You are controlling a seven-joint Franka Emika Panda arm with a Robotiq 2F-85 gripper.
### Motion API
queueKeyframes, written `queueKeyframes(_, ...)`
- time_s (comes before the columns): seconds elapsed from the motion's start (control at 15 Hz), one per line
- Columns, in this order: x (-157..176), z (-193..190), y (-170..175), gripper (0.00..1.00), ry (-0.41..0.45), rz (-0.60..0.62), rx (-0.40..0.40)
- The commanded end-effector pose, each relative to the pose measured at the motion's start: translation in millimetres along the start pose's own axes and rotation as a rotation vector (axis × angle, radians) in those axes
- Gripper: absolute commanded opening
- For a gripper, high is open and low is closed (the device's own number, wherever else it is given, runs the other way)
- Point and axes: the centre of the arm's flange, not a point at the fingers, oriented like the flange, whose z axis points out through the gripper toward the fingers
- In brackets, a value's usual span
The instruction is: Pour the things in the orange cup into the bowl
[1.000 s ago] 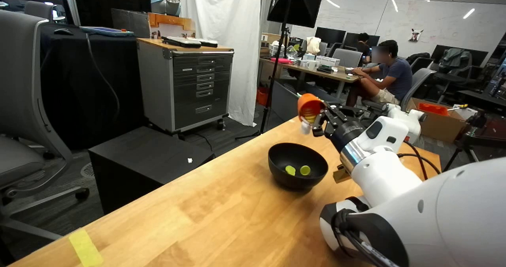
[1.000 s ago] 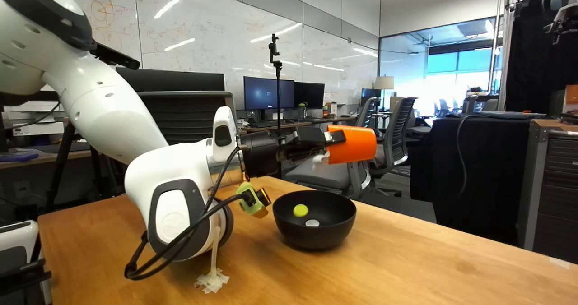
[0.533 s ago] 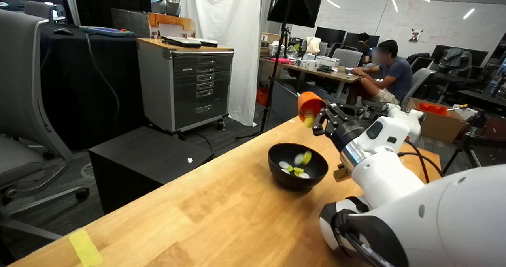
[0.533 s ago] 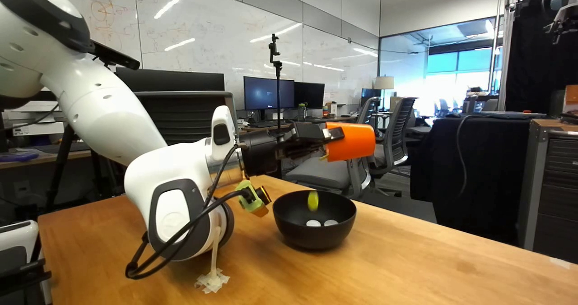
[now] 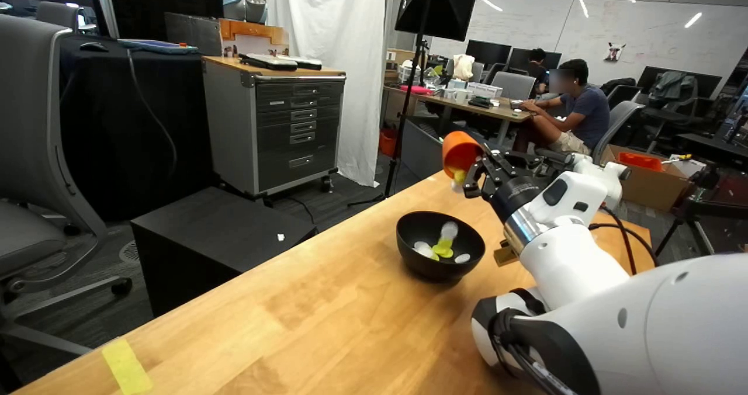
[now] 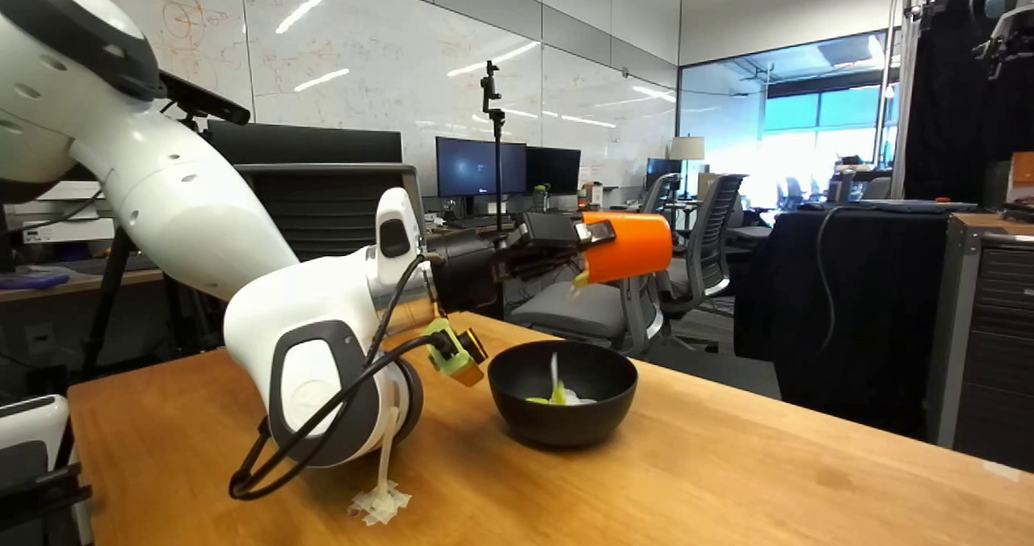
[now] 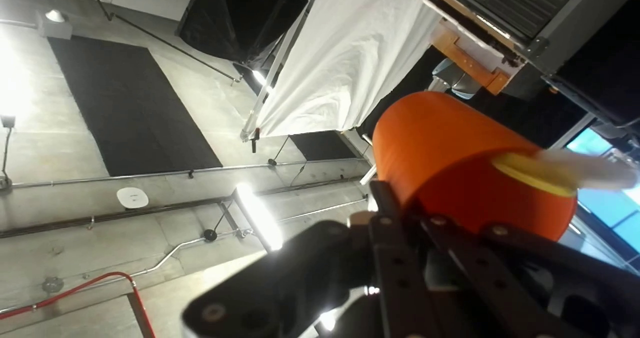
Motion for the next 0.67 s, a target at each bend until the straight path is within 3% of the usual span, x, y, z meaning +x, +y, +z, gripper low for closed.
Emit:
queueKeyframes(0.0,1.1,3.7,-4.0,0.04,0.087,-0.024,-0.037)
queueKeyframes(0.6,4.0,2.3,-2.6,0.04,0.120,-0.037,-0.054)
